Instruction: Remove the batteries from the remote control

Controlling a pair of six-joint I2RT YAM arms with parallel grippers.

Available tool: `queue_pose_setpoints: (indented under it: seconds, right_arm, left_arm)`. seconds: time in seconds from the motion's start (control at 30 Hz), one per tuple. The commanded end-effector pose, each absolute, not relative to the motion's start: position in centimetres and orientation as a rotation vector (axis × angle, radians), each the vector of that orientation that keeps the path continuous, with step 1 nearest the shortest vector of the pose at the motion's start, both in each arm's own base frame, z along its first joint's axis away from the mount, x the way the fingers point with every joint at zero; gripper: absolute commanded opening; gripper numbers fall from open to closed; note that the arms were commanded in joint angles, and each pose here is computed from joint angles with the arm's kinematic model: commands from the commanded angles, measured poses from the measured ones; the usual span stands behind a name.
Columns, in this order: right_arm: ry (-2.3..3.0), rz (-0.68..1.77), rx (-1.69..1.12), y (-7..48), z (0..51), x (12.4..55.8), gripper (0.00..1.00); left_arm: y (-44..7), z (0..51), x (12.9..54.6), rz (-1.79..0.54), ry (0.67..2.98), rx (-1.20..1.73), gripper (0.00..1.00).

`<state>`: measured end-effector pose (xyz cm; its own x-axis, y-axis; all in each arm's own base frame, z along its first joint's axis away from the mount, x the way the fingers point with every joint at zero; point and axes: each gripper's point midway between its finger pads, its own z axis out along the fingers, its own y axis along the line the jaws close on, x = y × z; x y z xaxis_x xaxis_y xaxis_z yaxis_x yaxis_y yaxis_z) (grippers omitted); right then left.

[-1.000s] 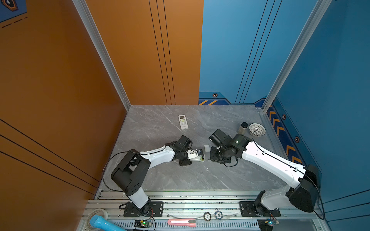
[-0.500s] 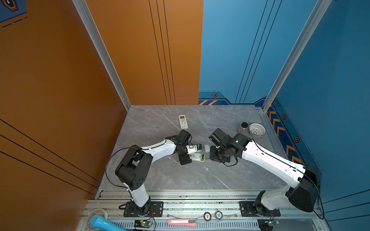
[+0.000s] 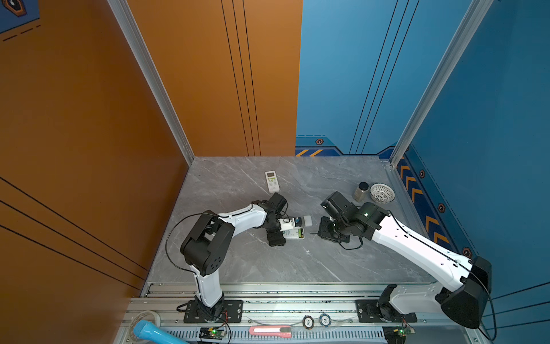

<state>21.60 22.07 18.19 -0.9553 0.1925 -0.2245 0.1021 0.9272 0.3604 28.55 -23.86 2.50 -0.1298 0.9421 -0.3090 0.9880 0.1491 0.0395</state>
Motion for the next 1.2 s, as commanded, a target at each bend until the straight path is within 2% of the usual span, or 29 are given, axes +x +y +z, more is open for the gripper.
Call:
queue_pose_setpoints:
  seconds: [0.0, 0.1, 0.17, 0.3, 0.73, 1.17]
  right_arm:
    - [2.797, 0.538, 0.185, 22.1, 18.8, 21.8, 0.0]
    - [2.813, 0.532, 0.188, 22.1, 18.1, 21.6, 0.0]
    - [2.821, 0.527, 0.173, 22.4, 17.7, 21.4, 0.0]
    - [2.843, 0.474, 0.157, 22.3, 16.9, 21.3, 0.0]
    - [2.913, 0.336, 0.006, 24.5, 14.6, 21.3, 0.0]
    - [2.896, 0.376, 0.026, 24.8, 16.2, 21.6, 0.0]
  left_arm:
    - [-23.8, 1.7, 26.3, -0.32, 2.217, 1.936, 0.72]
    - [-24.0, 1.5, 25.6, -0.308, 2.214, 1.951, 0.62]
    - [-24.0, 1.3, 25.6, -0.277, 2.215, 1.941, 0.49]
    - [-24.3, 1.2, 25.5, -0.212, 2.175, 1.943, 0.39]
    - [-24.1, 0.9, 24.6, -0.165, 2.153, 1.962, 0.28]
    - [-24.3, 1.2, 24.8, -0.167, 2.152, 1.952, 0.28]
